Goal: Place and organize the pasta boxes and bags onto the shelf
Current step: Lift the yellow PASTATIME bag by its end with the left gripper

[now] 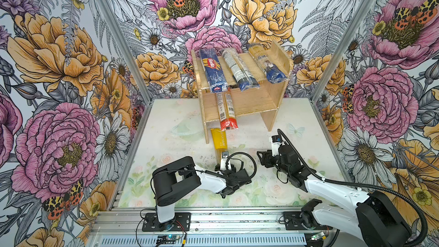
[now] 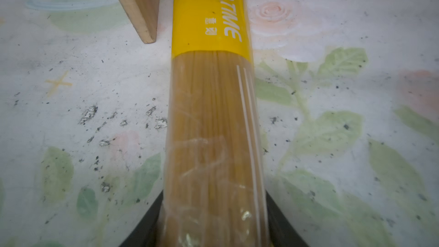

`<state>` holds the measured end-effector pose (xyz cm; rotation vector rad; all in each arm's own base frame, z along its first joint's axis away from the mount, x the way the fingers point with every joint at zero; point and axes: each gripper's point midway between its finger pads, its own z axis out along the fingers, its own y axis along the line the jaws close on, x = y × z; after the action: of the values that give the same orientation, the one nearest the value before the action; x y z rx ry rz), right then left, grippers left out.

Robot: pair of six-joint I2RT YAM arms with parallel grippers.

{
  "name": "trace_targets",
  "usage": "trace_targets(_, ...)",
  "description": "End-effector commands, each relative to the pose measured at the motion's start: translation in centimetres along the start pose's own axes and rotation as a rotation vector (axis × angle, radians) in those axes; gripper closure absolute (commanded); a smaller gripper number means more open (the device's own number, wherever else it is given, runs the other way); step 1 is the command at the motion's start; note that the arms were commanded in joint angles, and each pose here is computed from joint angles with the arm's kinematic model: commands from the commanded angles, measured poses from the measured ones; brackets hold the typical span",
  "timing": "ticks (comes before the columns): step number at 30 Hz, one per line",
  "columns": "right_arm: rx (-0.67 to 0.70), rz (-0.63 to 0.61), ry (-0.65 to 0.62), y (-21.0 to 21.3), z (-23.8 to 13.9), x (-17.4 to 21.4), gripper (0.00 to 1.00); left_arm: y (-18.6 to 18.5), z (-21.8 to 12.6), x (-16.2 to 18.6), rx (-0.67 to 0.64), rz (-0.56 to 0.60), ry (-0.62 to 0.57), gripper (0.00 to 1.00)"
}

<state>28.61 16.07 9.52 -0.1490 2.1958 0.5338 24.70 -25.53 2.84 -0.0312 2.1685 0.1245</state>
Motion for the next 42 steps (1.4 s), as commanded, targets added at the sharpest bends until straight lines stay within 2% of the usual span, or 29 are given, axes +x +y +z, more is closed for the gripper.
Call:
trace_targets(1,-0.001,0.01,-0.004,-0.3,-0.3,-0.2,0.33,-1.0,-1.4,-1.5,0.016,0.081,-0.042,1.0)
trace_targets(9,0.039,0.067,0.011,-2.2,-0.4,-0.1,0.33,-3.6,-4.1,-4.3,0.13,0.149,-0.072,1.0)
trace_targets(18,0.08,0.133,0.017,-4.0,-0.9,-0.1,0.34,-5.1,-6.3,-6.5,0.262,0.105,-0.059,1.0)
trace_targets(23,0.112,0.145,0.028,-4.7,-1.2,0.1,0.35,-6.1,-7.4,-7.5,0.32,0.13,-0.055,1.0)
trace_targets(28,0.144,0.158,0.036,-5.5,-1.3,0.4,0.35,-6.7,-8.4,-8.7,0.368,0.085,-0.05,1.0)
trace_targets(42,0.174,0.227,0.049,-6.4,-1.3,0.6,0.35,-7.3,-12.2,-12.6,0.474,0.035,-0.127,1.0)
